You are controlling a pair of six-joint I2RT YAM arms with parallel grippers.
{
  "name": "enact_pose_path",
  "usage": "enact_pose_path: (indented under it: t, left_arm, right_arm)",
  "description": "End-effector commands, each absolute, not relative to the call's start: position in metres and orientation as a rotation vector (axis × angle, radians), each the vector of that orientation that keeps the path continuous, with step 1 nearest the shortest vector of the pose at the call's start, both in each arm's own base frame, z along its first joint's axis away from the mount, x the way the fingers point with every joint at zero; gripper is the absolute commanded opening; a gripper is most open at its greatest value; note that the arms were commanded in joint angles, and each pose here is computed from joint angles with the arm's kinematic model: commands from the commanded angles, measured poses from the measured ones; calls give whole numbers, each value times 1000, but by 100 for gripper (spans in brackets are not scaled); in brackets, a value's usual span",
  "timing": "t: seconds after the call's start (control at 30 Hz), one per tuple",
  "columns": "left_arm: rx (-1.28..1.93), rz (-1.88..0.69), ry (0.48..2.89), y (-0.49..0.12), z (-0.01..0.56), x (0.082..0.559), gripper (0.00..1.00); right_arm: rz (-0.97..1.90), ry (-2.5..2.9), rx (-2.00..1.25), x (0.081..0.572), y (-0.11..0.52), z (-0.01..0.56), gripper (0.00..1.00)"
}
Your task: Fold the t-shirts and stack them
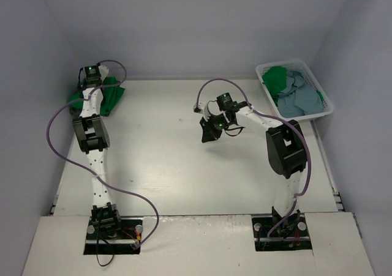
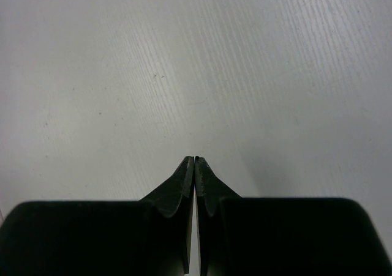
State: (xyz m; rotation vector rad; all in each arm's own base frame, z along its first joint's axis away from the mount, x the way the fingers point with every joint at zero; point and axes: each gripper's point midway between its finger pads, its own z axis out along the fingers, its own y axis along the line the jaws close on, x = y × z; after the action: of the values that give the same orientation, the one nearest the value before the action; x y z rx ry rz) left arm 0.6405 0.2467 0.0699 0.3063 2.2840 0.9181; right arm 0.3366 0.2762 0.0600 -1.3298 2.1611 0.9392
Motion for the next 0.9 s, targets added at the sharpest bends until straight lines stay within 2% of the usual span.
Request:
enact_pose_path:
  t: [0.0, 0.13, 0.27, 0.5, 0.6, 0.87]
  left_arm:
    - [280, 937, 2255, 255, 89, 642, 0]
    - [258, 926, 2260, 255, 86, 640, 0]
    - [226, 898, 2230, 249, 110, 640, 0]
    - [140, 822, 2101, 228, 209, 631, 0]
    - [166, 785, 2078, 206, 233, 626, 0]
    - [205, 691, 2079, 164, 249, 622, 0]
  right_arm:
    - [952, 2118, -1354, 339, 283, 67, 0]
    - [952, 2127, -1356, 339, 283, 64, 0]
    - [942, 2126, -1358, 340, 282, 64, 0]
    - [928, 2097, -1354, 341, 283, 77, 0]
    - [926, 2082, -1355, 340, 284, 83, 0]
    - [935, 2050, -1358, 338, 286, 95, 0]
